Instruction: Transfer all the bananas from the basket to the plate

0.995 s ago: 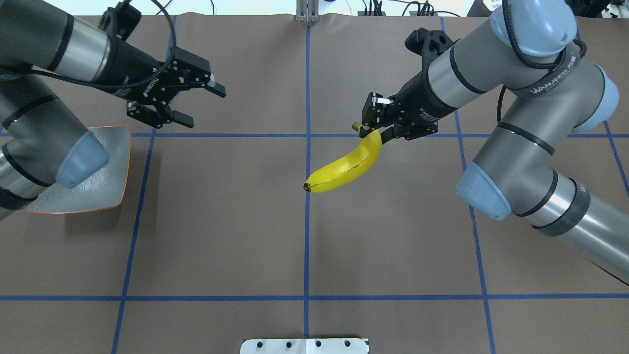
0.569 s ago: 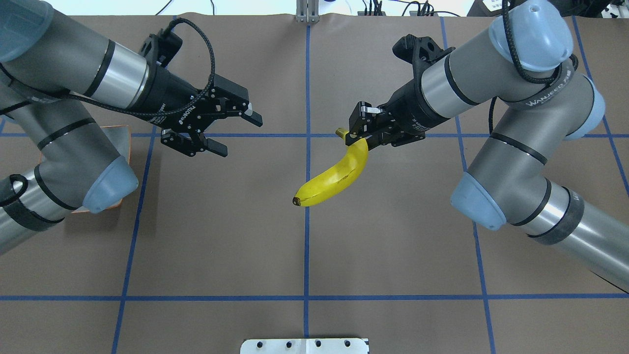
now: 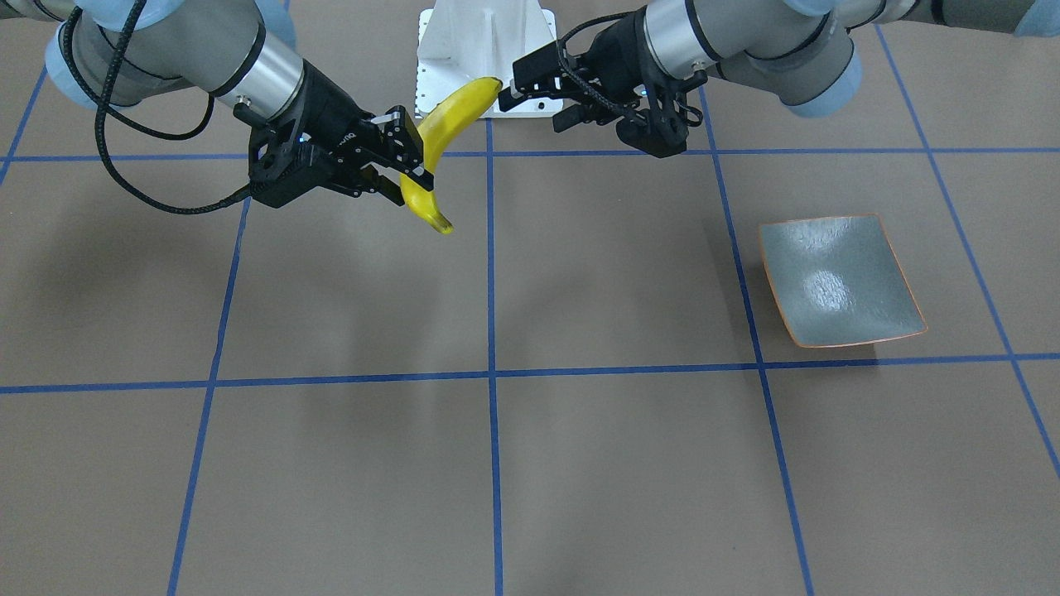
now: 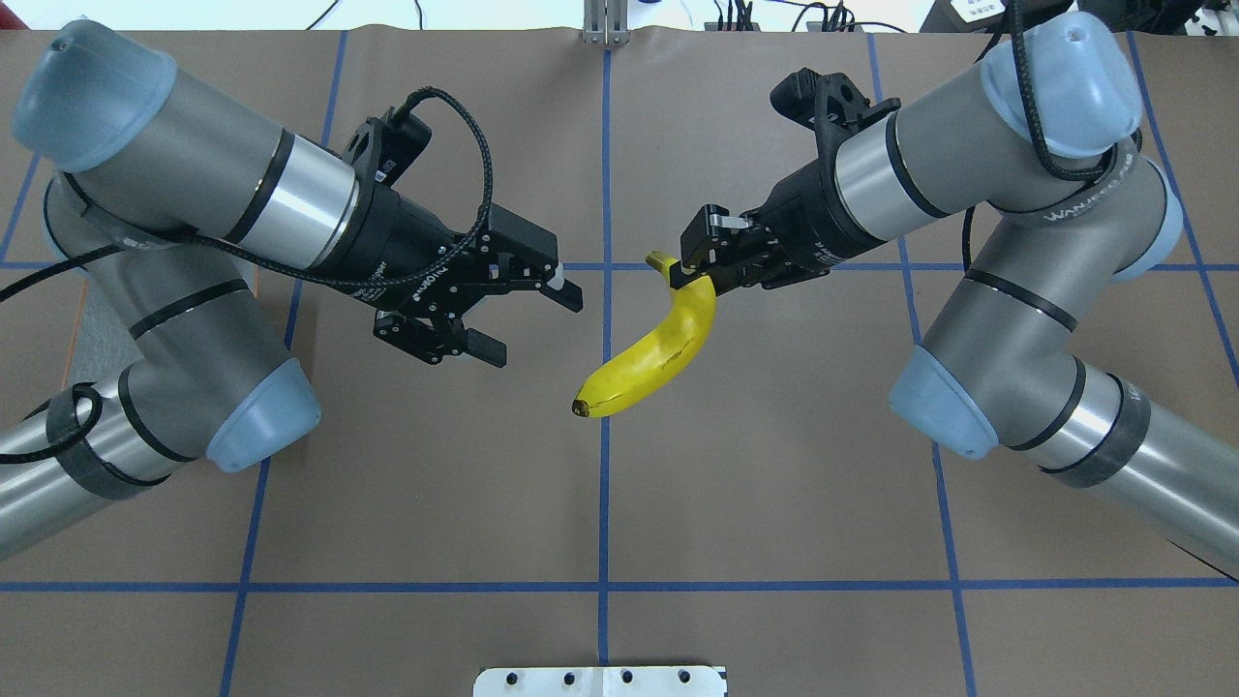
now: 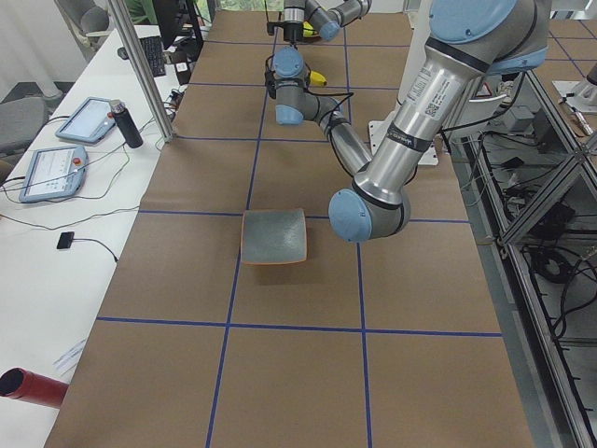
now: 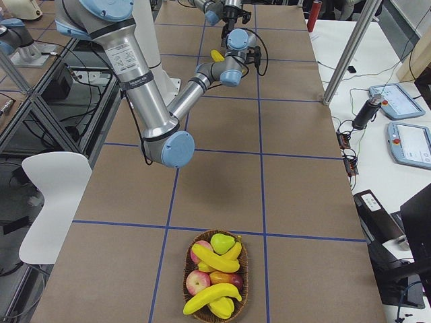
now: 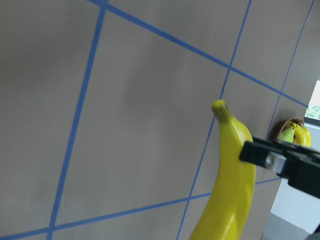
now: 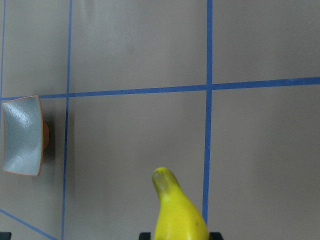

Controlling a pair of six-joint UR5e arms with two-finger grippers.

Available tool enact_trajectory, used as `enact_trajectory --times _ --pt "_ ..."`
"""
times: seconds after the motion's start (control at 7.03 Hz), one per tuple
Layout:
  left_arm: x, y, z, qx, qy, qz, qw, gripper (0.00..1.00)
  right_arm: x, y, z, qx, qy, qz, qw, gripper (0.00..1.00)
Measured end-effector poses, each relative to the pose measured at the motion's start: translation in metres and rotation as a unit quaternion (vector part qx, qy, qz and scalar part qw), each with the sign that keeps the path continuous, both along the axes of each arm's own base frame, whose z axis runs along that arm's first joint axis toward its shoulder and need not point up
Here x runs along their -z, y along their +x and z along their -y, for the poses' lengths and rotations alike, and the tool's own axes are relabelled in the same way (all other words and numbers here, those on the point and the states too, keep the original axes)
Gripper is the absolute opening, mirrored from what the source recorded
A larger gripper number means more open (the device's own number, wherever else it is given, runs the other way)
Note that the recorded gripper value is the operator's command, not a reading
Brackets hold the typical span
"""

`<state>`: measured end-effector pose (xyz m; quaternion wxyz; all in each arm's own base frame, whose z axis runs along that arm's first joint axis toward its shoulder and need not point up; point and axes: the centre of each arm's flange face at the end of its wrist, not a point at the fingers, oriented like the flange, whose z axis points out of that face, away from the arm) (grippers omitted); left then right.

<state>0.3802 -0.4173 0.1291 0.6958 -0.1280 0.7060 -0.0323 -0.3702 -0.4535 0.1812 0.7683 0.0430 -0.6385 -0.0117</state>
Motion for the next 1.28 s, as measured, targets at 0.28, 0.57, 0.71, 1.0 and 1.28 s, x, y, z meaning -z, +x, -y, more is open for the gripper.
enact_trajectory --times 0.28,0.57,0.71,1.0,1.28 --pt "0.016 0.011 -0.012 0.004 0.013 -0.017 0.9998 1.0 0.005 0.005 -0.004 0.0 0.025 0.028 0.9993 0.0" --pt "0.024 0.027 -0.025 0.019 0.021 -0.034 0.999 1.0 0.009 0.009 -0.008 0.0 0.039 0.051 0.9979 0.0" --pt "0.025 0.03 -0.028 0.02 0.022 -0.037 0.9989 1.0 0.011 0.01 -0.01 0.0 0.044 0.058 0.9974 0.0" --pt "0.029 0.035 -0.031 0.018 0.024 -0.04 0.9987 1.0 0.011 0.013 -0.012 0.002 0.051 0.067 0.9964 0.0" --pt "0.037 0.047 -0.041 0.02 0.026 -0.047 0.9984 1.0 0.012 0.013 -0.013 0.002 0.054 0.07 0.9961 0.0"
